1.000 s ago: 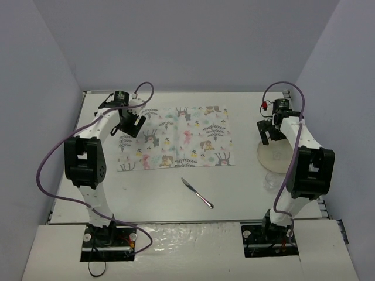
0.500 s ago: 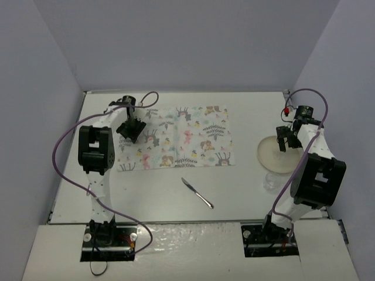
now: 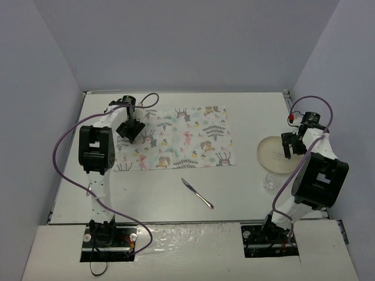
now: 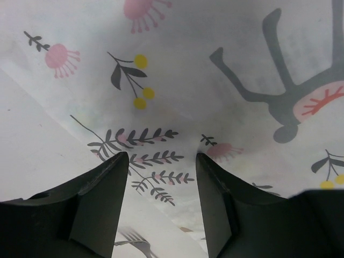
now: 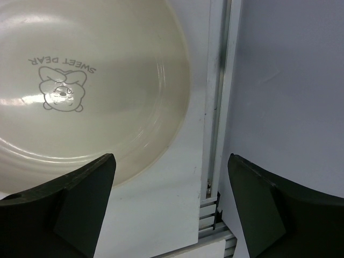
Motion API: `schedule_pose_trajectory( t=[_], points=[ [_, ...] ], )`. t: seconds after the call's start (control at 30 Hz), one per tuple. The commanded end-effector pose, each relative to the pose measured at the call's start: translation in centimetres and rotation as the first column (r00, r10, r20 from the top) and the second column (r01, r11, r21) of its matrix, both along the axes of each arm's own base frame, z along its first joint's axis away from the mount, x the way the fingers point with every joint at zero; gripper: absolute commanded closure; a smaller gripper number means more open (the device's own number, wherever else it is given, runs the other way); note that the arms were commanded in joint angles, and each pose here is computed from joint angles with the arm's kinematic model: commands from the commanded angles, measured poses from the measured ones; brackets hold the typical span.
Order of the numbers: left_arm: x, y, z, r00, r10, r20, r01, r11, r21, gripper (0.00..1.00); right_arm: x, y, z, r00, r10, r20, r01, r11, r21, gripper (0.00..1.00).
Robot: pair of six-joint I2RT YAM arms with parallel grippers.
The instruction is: Set the dinner table for one person
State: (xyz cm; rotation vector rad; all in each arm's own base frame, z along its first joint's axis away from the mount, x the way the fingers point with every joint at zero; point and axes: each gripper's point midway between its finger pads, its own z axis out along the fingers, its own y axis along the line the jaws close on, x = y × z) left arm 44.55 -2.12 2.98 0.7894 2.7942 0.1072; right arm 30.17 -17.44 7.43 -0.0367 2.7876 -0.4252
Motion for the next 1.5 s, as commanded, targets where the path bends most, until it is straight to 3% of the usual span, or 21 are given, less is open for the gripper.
schedule_pose_trajectory(
  t=[0.0,0.13,0.27,0.63,0.77,0.9,0.93,1.2,1.47],
  points=[
    [0.1,1.8,1.6,1.000,0.012,0.026,-0.013,0.999,0.045,0.41,-0.1,0.0,-1.0,1.000,0.014,-0.009,-0.014,0.999,0.039,0.18],
    [0.8,2.1,2.6,0.997,0.041,0.071,-0.045,0.998,0.055,0.26,0.0,0.9,-1.8,0.999,0.032,-0.010,-0.031,0.996,0.088,0.18],
    [1.7,1.9,3.9,0.990,0.069,0.121,-0.074,0.997,0.038,0.23,0.1,1.1,-2.8,0.999,0.027,-0.026,-0.024,0.993,0.113,0.20],
    [2.1,0.5,13.4,0.934,0.087,0.345,-0.068,0.996,-0.066,0.22,-0.1,0.1,-4.1,0.999,-0.031,-0.038,0.035,0.992,0.122,0.27],
    [1.3,0.9,13.9,0.933,0.076,0.351,-0.063,0.997,-0.048,0.22,-0.5,0.1,-5.4,0.997,-0.051,-0.054,0.059,0.985,0.160,0.43],
    [0.6,1.5,14.4,0.928,0.076,0.365,-0.071,0.997,-0.028,0.22,-0.5,0.1,-6.6,0.996,-0.056,-0.072,0.069,0.978,0.196,0.97],
    [0.5,1.6,14.4,0.927,0.077,0.368,-0.072,0.997,-0.026,0.22,-0.5,0.2,-6.8,0.996,-0.058,-0.073,0.072,0.975,0.208,1.00],
    [-0.2,2.2,15.4,0.905,0.104,0.413,-0.106,0.994,-0.018,0.22,3.9,1.6,-5.3,0.997,-0.053,0.052,0.033,0.943,0.330,1.00],
    [-0.6,2.2,17.4,0.883,0.125,0.452,-0.122,0.992,-0.037,0.22,8.4,2.7,-1.5,0.985,-0.040,0.166,-0.015,0.948,0.319,1.00]
  ],
)
